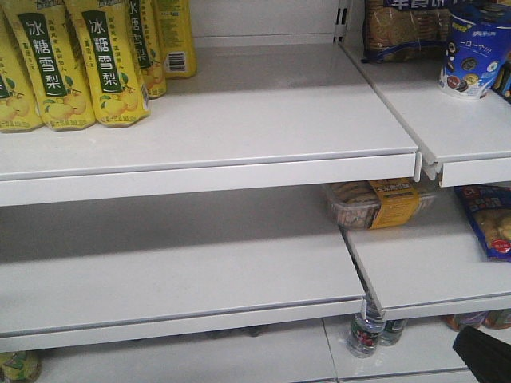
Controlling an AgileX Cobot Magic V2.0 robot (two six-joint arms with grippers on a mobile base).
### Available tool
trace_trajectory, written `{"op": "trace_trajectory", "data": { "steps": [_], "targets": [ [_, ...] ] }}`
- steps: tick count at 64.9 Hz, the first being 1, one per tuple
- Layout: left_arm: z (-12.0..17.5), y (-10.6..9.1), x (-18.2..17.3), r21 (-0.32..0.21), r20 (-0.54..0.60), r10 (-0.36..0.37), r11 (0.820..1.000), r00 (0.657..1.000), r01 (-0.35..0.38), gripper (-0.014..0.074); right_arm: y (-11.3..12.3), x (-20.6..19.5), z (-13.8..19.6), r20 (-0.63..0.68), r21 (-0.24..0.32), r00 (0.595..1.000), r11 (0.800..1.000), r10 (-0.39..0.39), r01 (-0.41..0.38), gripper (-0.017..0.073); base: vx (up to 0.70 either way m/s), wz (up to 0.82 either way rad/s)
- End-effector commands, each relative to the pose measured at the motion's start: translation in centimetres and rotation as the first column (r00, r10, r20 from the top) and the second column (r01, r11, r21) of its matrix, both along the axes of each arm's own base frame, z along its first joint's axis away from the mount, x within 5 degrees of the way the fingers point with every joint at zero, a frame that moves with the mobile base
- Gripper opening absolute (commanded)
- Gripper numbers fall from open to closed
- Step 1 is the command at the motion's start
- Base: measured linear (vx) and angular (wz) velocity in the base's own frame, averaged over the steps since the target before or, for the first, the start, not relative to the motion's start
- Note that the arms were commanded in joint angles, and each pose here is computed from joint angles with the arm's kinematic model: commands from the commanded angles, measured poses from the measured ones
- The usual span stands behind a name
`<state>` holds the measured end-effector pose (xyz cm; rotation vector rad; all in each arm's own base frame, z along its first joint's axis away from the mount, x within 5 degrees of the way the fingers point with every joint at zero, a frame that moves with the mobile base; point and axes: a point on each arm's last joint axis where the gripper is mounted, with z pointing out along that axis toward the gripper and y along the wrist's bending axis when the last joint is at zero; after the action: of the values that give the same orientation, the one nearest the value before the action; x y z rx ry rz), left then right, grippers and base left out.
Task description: Place coke in basket with both arms
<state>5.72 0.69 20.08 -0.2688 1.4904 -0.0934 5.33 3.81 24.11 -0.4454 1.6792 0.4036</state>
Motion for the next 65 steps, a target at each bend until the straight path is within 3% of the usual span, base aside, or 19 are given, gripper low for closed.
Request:
{"op": "trace_trajectory", "data": {
  "steps": [1,51,58,65],
  "targets": [
    [1.50,-0.09,-0.41,0.112,0.172,-0.002,0.994,0.985,-0.018,-0.0005,-0.29,0.23,1.26,0.053,0.031,0.998,0.999,-0.043,0.041,-0.0005,0.00,0.00],
    [1.50,-0.09,-0.41,0.112,0.172,-0.002,0.994,0.985,-0.018,-0.0005,-0.28,0.23,1.25,0.054,0.028,0.998,0.999,-0.042,0.041,-0.0005,0.00,0.00],
    [1.50,-0.09,-0.41,0.112,0.172,-0.002,0.994,0.985,-0.018,-0.0005,-0.30,0.38,1.12,0.055,-0.008,0.998,0.999,-0.044,0.045,-0.0005,0.00,0.00],
    [1.50,-0.09,-0.41,0.112,0.172,-0.002,0.994,0.985,-0.018,-0.0005,-0.41,0.75,0.81,0.067,-0.110,0.997,0.992,-0.048,0.055,-0.0005,0.00,0.00]
  ]
}}
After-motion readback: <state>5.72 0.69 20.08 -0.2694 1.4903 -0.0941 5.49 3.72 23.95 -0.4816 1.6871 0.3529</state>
